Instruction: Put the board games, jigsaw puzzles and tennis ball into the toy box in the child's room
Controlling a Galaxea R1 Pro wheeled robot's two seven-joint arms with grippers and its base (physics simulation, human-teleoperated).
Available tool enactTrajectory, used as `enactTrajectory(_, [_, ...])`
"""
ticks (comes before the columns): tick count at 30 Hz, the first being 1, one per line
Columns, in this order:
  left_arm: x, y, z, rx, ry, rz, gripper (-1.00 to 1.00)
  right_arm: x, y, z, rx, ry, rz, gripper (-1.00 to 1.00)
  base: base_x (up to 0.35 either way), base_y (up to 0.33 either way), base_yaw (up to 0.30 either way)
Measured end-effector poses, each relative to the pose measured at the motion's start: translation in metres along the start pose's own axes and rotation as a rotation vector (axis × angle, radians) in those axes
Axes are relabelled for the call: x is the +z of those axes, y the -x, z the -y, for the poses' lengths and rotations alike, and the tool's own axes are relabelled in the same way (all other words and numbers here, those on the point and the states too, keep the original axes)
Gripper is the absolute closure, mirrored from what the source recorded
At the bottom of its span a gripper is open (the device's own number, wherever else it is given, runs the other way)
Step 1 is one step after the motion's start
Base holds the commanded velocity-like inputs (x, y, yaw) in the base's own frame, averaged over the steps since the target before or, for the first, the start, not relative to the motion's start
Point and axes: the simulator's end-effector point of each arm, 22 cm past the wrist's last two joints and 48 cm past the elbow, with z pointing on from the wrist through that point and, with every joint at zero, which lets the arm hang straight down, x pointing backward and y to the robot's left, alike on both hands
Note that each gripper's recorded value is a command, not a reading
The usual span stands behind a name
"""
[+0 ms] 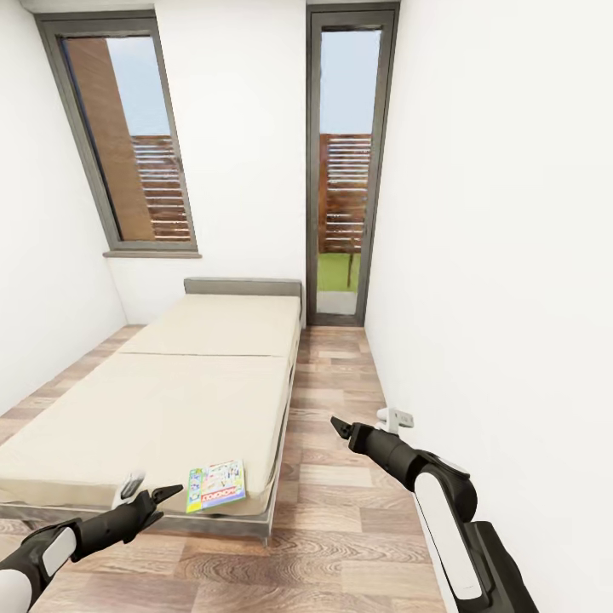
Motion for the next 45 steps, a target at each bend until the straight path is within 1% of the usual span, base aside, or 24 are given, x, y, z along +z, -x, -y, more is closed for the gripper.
enactTrajectory(1, [0.000,0.000,0.001,-0.024,-0.010,-0.003,-1.00,0.001,-0.001,0.001,0.000,0.000,0.000,-1.00,0.000,0.000,0.000])
enactTrajectory(3, [0.001,0.000,0.002,-0.048,-0.022,-0.002,-1.00,0.002,-0.003,0.002,0.000,0.000,0.000,-1.00,0.000,0.000,0.000])
enactTrajectory(4, [0.001,0.002,0.004,-0.067,-0.035,0.001,-1.00,0.002,-0.003,0.003,0.000,0.000,0.000,-1.00,0.000,0.000,0.000])
enactTrajectory(6, [0.001,0.004,0.004,-0.087,-0.048,0.006,-1.00,0.004,-0.005,0.004,0.000,0.000,0.000,-1.00,0.000,0.000,0.000])
enactTrajectory(11, [0.000,0.009,-0.001,-0.105,-0.055,0.016,-1.00,0.007,-0.010,0.007,0.000,0.000,0.000,-1.00,0.000,0.000,0.000])
enactTrajectory(18, [0.002,0.010,-0.010,-0.113,-0.053,0.020,-1.00,0.011,-0.016,0.012,0.000,0.000,0.000,-1.00,0.000,0.000,0.000])
enactTrajectory(20, [-0.001,0.013,-0.015,-0.115,-0.048,0.026,-1.00,0.012,-0.018,0.014,0.000,0.000,0.000,-1.00,0.000,0.000,0.000])
enactTrajectory(23, [-0.007,0.020,-0.022,-0.132,-0.045,0.040,-1.00,0.014,-0.021,0.016,0.000,0.000,0.000,-1.00,0.000,0.000,0.000])
enactTrajectory(27, [-0.009,0.024,-0.027,-0.172,-0.054,0.053,-1.00,0.016,-0.025,0.019,-0.001,0.001,0.000,-1.00,0.000,0.000,0.000])
enactTrajectory(35, [-0.005,0.021,-0.033,-0.223,-0.070,0.042,-1.00,0.021,-0.034,0.023,-0.002,0.004,-0.002,-1.00,0.000,0.000,0.000])
enactTrajectory(39, [-0.004,0.021,-0.033,-0.256,-0.093,0.036,-1.00,0.024,-0.038,0.026,-0.003,0.005,-0.002,-1.00,0.000,0.000,0.000])
enactTrajectory(45, [0.000,0.020,-0.038,-0.262,-0.104,0.038,-1.00,0.027,-0.045,0.032,-0.003,0.004,-0.002,-1.00,0.000,0.000,0.000])
